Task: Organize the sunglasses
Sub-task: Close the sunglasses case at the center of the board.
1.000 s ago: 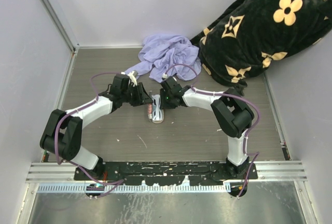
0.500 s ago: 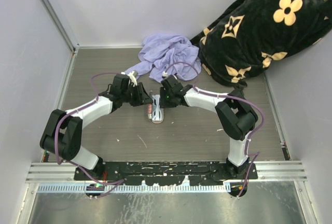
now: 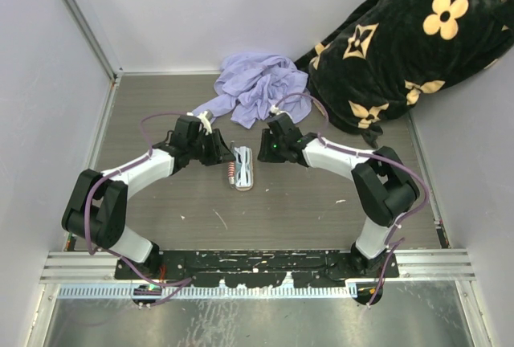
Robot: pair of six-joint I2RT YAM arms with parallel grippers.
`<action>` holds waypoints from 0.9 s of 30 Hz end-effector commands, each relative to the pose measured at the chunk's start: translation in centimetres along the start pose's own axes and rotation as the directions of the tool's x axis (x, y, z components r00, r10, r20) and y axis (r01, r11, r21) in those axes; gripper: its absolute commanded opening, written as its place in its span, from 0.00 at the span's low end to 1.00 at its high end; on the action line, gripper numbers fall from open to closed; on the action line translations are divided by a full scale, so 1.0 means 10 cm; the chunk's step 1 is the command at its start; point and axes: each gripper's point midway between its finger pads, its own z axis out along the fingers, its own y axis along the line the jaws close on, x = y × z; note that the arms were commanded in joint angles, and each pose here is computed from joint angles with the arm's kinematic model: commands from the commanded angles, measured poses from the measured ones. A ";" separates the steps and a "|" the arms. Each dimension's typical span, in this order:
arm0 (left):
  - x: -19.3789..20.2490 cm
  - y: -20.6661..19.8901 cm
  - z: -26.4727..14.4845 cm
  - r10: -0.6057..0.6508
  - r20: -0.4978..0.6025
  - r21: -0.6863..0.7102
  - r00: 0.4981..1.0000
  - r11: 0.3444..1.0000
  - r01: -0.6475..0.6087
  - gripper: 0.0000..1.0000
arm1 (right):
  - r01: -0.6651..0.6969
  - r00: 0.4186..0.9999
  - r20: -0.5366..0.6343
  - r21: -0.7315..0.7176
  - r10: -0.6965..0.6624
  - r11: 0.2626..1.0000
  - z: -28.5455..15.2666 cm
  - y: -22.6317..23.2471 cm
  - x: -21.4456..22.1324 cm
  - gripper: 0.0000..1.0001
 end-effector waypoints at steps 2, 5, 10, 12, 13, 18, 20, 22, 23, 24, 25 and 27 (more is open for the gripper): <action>-0.09 -0.08 -0.02 0.036 0.028 0.019 0.999 0.999 -0.036 0.36 | -0.092 0.994 0.044 -0.117 0.098 0.989 -0.06 0.06 -0.19 0.37; -0.10 -0.09 -0.03 0.037 0.031 0.020 0.999 0.999 -0.038 0.36 | -0.097 0.995 0.016 -0.102 0.099 0.990 0.03 0.02 -0.12 0.33; -0.11 -0.11 -0.04 0.040 0.029 0.023 0.999 0.999 -0.040 0.36 | -0.098 0.995 -0.029 -0.086 0.096 0.991 0.17 0.01 -0.07 0.29; -0.11 -0.11 -0.04 0.041 0.028 0.025 0.999 0.999 -0.041 0.36 | -0.097 0.995 -0.046 -0.075 0.093 0.992 0.22 0.01 -0.04 0.29; -0.11 -0.12 -0.04 0.042 0.028 0.025 0.999 0.999 -0.043 0.36 | -0.095 0.994 -0.054 -0.069 0.091 0.993 0.24 0.00 -0.03 0.29; -0.10 -0.15 -0.04 0.053 0.026 0.028 0.998 0.998 -0.054 0.36 | -0.083 0.993 -0.089 -0.084 0.076 0.993 0.33 0.08 0.05 0.29; -0.09 -0.17 -0.02 0.057 0.021 0.032 0.998 0.998 -0.057 0.36 | -0.077 0.993 -0.095 -0.086 0.069 0.993 0.36 0.11 0.07 0.28; -0.09 -0.20 0.00 0.060 0.018 0.034 0.998 0.998 -0.061 0.36 | -0.077 0.993 -0.096 -0.086 0.069 0.993 0.37 0.11 0.07 0.28; -0.08 -0.20 0.01 0.062 0.014 0.034 0.998 0.997 -0.062 0.36 | -0.077 0.993 -0.097 -0.086 0.069 0.993 0.38 0.11 0.08 0.28; -0.08 -0.22 0.01 0.063 0.014 0.036 0.998 0.997 -0.064 0.36 | -0.076 0.993 -0.097 -0.086 0.067 0.993 0.38 0.11 0.08 0.28; -0.08 -0.24 0.01 0.066 0.014 0.039 0.998 0.997 -0.066 0.37 | -0.077 0.993 -0.098 -0.087 0.068 0.993 0.39 0.11 0.08 0.27; -0.08 -0.25 0.02 0.068 0.013 0.040 0.998 0.997 -0.069 0.37 | -0.077 0.993 -0.101 -0.093 0.067 0.993 0.39 0.13 0.08 0.27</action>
